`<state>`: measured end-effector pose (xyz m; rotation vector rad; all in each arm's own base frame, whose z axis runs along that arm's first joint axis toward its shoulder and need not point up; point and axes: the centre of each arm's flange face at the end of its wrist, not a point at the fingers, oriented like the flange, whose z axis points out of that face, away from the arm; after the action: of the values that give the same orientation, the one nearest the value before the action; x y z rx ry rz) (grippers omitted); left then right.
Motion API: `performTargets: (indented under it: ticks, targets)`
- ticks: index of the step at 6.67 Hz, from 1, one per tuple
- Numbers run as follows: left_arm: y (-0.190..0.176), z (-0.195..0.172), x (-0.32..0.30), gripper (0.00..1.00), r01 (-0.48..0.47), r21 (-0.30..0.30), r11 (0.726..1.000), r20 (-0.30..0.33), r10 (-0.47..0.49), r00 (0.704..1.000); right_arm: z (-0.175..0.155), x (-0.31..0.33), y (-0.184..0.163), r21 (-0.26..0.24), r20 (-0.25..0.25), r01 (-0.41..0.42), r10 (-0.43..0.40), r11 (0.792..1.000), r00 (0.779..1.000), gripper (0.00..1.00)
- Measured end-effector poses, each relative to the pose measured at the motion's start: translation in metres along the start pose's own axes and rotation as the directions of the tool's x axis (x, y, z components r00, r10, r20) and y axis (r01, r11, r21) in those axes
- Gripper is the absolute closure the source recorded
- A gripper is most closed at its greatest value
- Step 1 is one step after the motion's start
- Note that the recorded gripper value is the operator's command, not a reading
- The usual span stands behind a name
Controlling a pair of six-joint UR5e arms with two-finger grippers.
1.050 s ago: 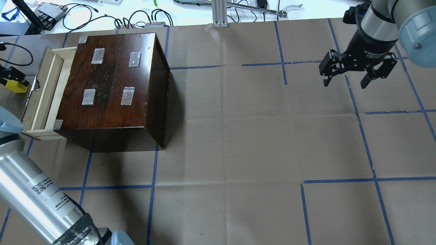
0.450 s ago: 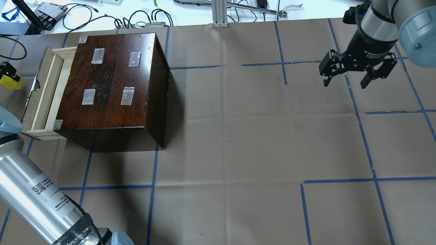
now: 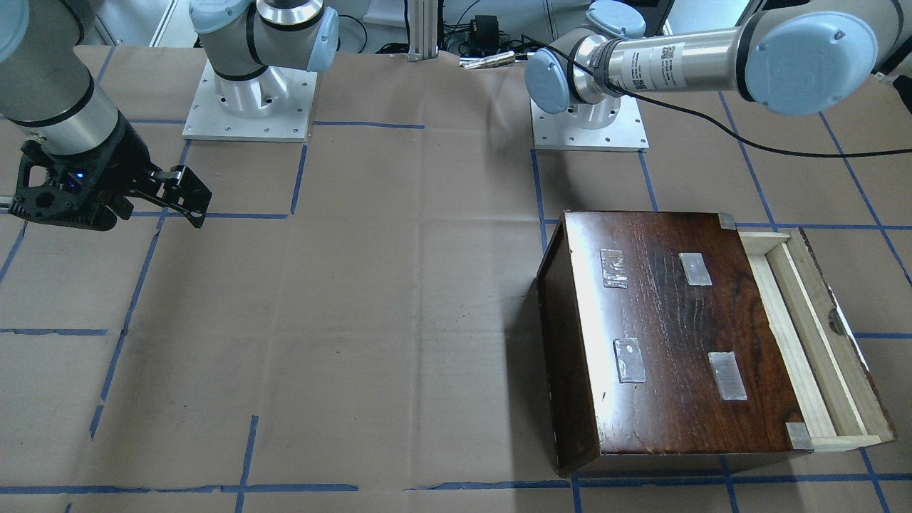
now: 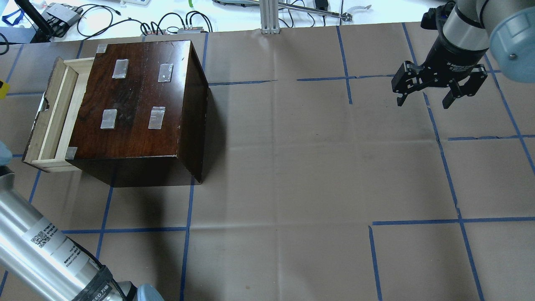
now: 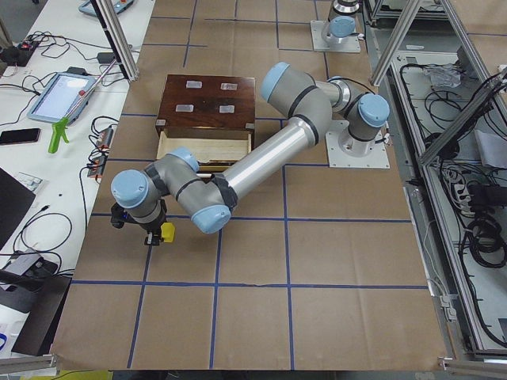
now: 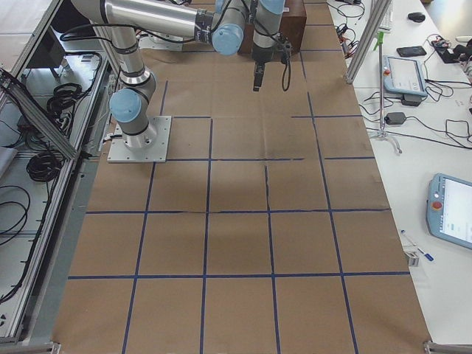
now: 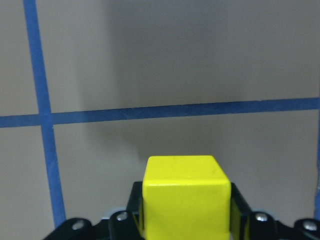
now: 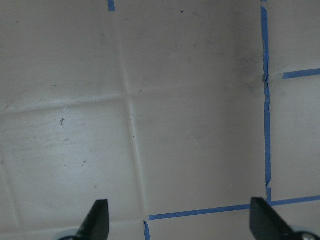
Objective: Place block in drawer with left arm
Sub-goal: 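Lower the left gripper and grasp the yellow cube, then carry the yellow cube over the open drawer and release it inside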
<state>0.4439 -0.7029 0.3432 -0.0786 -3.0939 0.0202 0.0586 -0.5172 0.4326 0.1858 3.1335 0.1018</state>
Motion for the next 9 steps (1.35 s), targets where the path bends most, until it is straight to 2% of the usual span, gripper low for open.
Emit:
performTargets:
  ticks: [2, 3, 6, 9]
  targets:
    - [0.035, -0.055, 0.041, 0.76, 0.042, -0.038, 0.998, -0.041, -0.043, 0.998, 0.000, 0.000, 0.000, 0.000, 0.000, -0.001, 0.001, 1.000, 1.000, 0.00]
    - [0.055, -0.069, 0.066, 0.76, 0.065, -0.035, 0.997, -0.040, -0.066, 0.997, 0.000, 0.000, 0.000, 0.000, 0.000, -0.001, 0.001, 1.000, 1.000, 0.00]
    - [0.088, -0.079, 0.171, 0.76, 0.076, 0.040, 0.996, 0.019, -0.076, 0.997, 0.000, 0.000, 0.000, 0.000, 0.000, 0.000, 0.000, 1.000, 1.000, 0.00]
    - [0.090, -0.066, 0.277, 0.76, 0.096, 0.036, 0.995, 0.016, -0.097, 0.995, 0.001, 0.000, 0.000, -0.002, 0.000, 0.000, 0.000, 1.000, 1.000, 0.00]
